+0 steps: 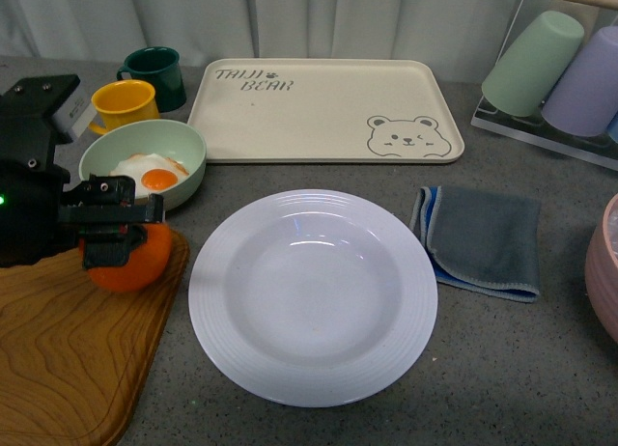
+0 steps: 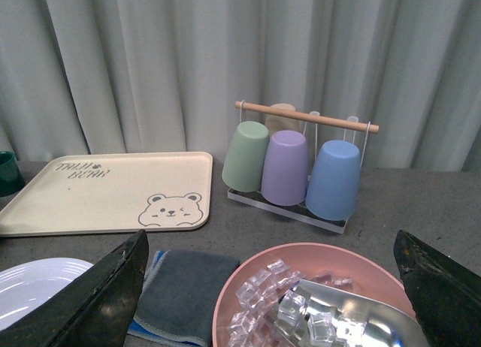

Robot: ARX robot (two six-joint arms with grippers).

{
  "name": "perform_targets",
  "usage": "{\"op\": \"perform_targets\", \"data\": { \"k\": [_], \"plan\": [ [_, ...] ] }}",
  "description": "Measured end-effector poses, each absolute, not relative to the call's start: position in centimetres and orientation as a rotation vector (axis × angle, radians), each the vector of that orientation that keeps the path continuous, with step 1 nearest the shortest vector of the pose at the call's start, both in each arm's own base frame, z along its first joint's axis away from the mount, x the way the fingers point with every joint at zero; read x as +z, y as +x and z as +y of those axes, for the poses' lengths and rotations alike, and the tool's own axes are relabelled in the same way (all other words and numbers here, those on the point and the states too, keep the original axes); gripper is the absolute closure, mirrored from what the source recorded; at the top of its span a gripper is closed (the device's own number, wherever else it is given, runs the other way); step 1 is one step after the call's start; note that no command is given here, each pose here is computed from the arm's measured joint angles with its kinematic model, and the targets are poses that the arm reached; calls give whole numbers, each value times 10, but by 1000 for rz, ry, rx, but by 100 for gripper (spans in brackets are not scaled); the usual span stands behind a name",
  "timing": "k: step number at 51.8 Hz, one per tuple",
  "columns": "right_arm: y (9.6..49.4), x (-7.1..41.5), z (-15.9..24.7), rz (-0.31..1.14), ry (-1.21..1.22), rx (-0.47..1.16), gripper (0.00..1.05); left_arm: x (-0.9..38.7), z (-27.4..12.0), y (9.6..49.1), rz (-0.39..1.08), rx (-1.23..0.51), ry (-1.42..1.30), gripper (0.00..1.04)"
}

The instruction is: Place orange and plate with both arms

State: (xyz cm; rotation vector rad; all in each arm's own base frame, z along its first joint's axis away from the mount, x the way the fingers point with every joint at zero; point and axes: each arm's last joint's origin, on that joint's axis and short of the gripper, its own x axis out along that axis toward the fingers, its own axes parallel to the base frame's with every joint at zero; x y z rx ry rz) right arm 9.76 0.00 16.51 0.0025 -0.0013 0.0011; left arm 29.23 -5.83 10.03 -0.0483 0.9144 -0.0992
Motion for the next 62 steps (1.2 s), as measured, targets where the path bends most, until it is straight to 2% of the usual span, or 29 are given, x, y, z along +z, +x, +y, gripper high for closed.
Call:
{"op": "perform_targets", "data": {
  "k": [8, 15, 20, 27, 53, 54, 62],
  "plan": [
    [98, 165, 0, -1, 2, 1, 9, 121, -78, 287, 881, -138, -5, 58],
    [98, 165, 0, -1, 2, 1, 9, 132, -112, 280, 856, -242, 28, 58],
    [98, 165, 0, -1, 2, 1, 9, 131, -141, 276, 849, -315, 55, 58],
    [98, 165, 0, -1, 2, 1, 9, 121, -162, 278, 863, -352, 84, 58],
    [98, 165, 0, -1, 2, 1, 9, 85, -183, 293, 944, -319, 117, 58],
    [98, 165, 0, -1, 2, 1, 9, 85, -183, 293, 945, -321, 115, 57],
    [98, 165, 0, -1, 2, 1, 9, 84, -184, 291, 959, -326, 120, 23]
  ]
}}
